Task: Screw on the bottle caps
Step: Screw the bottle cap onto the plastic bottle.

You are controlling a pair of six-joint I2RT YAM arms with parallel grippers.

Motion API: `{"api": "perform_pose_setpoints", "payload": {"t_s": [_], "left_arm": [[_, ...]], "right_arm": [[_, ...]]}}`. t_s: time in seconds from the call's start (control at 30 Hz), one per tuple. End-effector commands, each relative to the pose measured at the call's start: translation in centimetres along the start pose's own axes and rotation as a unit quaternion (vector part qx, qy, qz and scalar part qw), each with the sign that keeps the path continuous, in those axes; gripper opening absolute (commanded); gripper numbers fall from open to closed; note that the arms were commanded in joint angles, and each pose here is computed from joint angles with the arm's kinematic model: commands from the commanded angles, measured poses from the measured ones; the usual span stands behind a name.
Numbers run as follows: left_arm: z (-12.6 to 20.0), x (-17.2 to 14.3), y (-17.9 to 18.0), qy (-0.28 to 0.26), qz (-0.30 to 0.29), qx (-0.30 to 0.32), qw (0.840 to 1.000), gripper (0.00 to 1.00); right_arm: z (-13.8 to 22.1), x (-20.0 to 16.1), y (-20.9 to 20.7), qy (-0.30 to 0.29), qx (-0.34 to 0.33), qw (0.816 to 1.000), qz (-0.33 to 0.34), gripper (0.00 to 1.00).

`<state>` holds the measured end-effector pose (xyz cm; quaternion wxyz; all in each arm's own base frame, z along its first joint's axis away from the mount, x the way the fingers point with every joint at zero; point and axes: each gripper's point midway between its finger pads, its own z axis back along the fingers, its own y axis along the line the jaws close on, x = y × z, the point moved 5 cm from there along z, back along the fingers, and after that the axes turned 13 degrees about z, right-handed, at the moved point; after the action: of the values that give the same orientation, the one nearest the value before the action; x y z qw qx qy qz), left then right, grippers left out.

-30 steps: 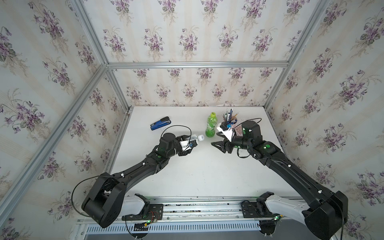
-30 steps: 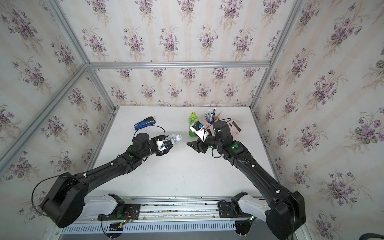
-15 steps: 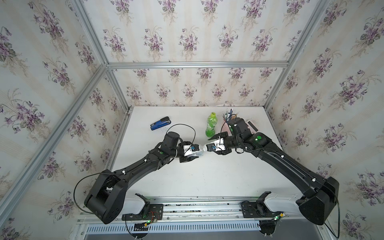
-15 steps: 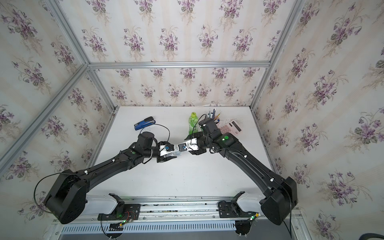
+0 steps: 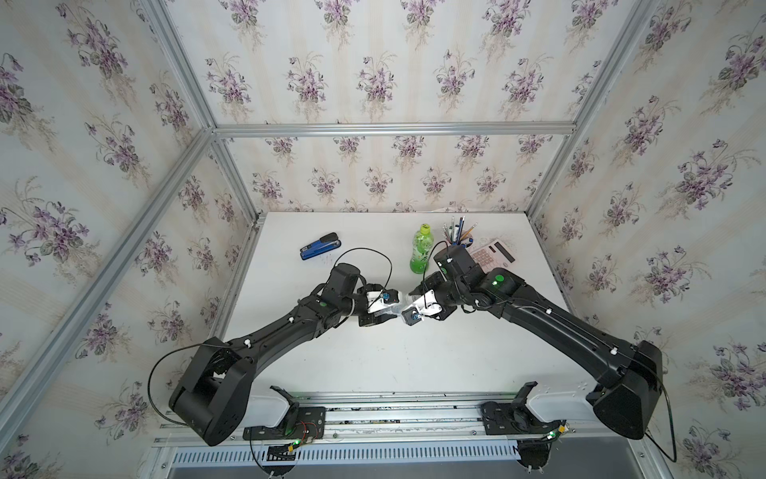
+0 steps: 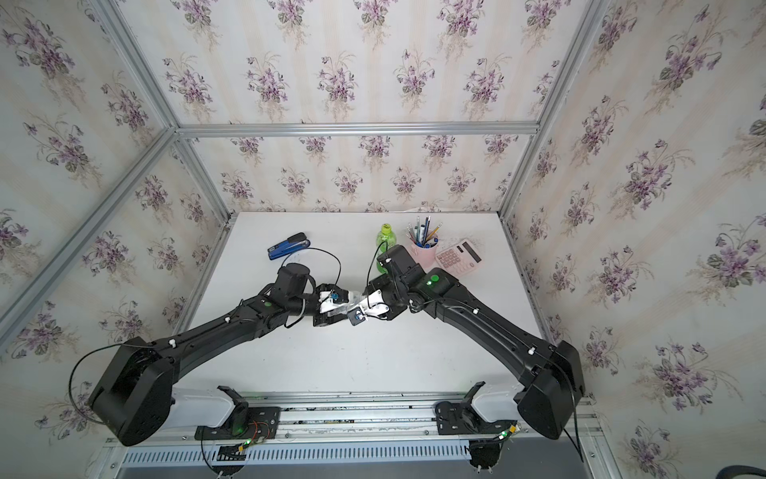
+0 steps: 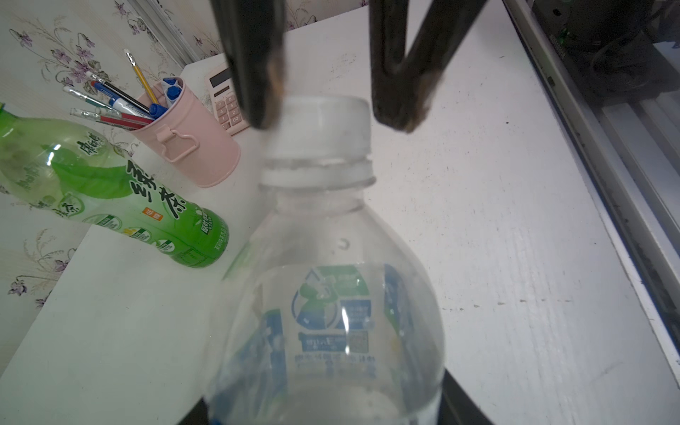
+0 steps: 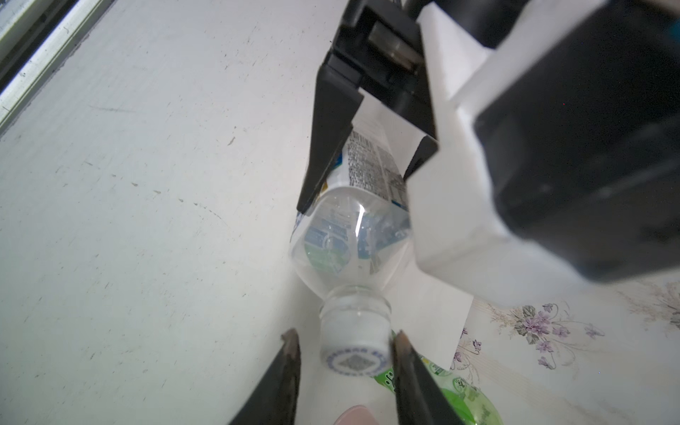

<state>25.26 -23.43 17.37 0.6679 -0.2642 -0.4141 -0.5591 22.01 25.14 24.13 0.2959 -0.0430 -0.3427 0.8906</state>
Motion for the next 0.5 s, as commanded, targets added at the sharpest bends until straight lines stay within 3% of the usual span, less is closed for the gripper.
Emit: {"api": "perform_pose_setpoints", "payload": {"t_s": [0.0,0.3,0.4,0.47], "left_arm": [[0.07,0.73,-0.13,-0.016,-0.002,-0.015,1.0,0.59],[-0.06,0.73,-0.07,-0.014,0.002,-0.018,1.0,0.59],[0.08,1.01,0.05,-0.022,-0.001,-0.007,1.0,0.59],[0.18,1.11,0.14,-0.029,-0.013,0.017,0.999,0.59]], "right_arm": [[-0.22,-0.16,0.04,0.007,-0.005,1.0,0.015,0.39],[-0.26,-0.04,0.37,0.002,-0.005,1.0,0.014,0.26],[-0.37,0.26,0.27,-0.012,-0.003,1.0,-0.021,0.21],[-0.57,0.46,-0.17,-0.024,-0.007,0.996,-0.082,0.2]]}}
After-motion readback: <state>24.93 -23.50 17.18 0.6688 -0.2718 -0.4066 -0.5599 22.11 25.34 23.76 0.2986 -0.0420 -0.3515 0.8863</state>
